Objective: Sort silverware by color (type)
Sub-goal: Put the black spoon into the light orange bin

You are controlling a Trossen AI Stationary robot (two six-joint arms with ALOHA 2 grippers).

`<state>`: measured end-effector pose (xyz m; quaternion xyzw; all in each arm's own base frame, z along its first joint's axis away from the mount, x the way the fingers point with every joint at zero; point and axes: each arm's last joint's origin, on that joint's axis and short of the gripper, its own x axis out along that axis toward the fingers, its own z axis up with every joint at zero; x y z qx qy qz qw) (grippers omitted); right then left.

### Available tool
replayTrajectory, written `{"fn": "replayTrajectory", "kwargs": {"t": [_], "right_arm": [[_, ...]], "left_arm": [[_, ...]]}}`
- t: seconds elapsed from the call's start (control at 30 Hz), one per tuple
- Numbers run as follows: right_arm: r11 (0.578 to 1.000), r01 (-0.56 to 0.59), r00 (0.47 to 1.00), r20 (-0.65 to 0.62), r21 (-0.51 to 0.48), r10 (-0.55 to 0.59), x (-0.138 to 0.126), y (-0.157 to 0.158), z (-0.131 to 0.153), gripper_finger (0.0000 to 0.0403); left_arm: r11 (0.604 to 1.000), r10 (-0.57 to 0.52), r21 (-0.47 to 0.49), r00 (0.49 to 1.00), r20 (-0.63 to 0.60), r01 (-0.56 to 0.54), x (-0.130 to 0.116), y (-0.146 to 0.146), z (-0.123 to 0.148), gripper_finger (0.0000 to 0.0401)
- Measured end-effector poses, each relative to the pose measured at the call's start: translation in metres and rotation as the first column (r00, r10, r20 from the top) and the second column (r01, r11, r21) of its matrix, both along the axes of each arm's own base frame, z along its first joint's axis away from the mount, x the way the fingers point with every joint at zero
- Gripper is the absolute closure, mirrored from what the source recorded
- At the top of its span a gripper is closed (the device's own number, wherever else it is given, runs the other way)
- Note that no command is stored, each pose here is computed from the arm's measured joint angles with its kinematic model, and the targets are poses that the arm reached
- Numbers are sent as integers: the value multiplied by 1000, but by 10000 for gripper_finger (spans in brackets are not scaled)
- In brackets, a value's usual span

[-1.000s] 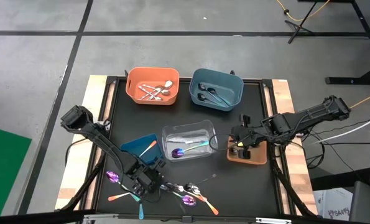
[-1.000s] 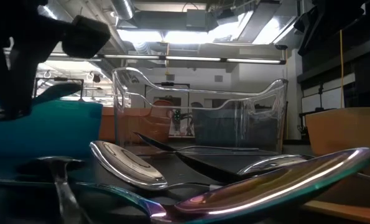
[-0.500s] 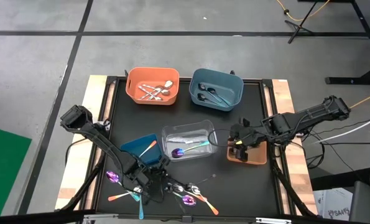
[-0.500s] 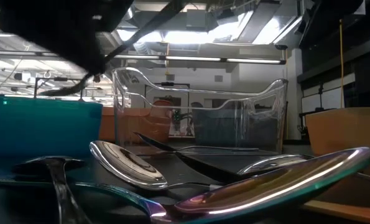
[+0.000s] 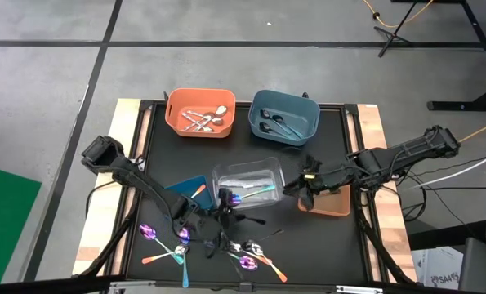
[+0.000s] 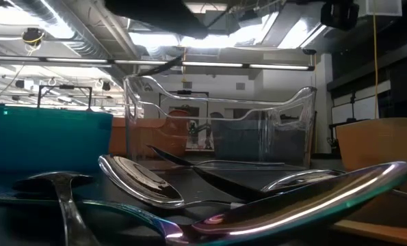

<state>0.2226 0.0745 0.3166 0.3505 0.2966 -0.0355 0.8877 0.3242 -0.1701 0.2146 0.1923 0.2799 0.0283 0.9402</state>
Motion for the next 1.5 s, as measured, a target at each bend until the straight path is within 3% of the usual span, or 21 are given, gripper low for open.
{"fn": "replayTrajectory", "kwargs": {"t": [0.23, 0.6, 1.1, 1.5], "right_arm": [[999, 14, 999, 28, 34, -15, 10, 4, -2, 308], [1000, 16, 999, -52, 5, -15, 30, 11, -24, 308], [999, 52, 999, -13, -9, -52, 37, 12, -26, 308], [993, 110, 994, -33, 36, -108, 45, 14, -33, 308]], "left_arm": [[994, 103, -31, 991, 81, -101, 17, 26, 7, 396], [983, 184, -42, 980, 78, -181, 28, 56, 7, 396], [984, 171, -61, 983, 73, -167, 30, 60, 7, 396], [983, 175, -64, 981, 81, -170, 31, 59, 7, 396]]}}
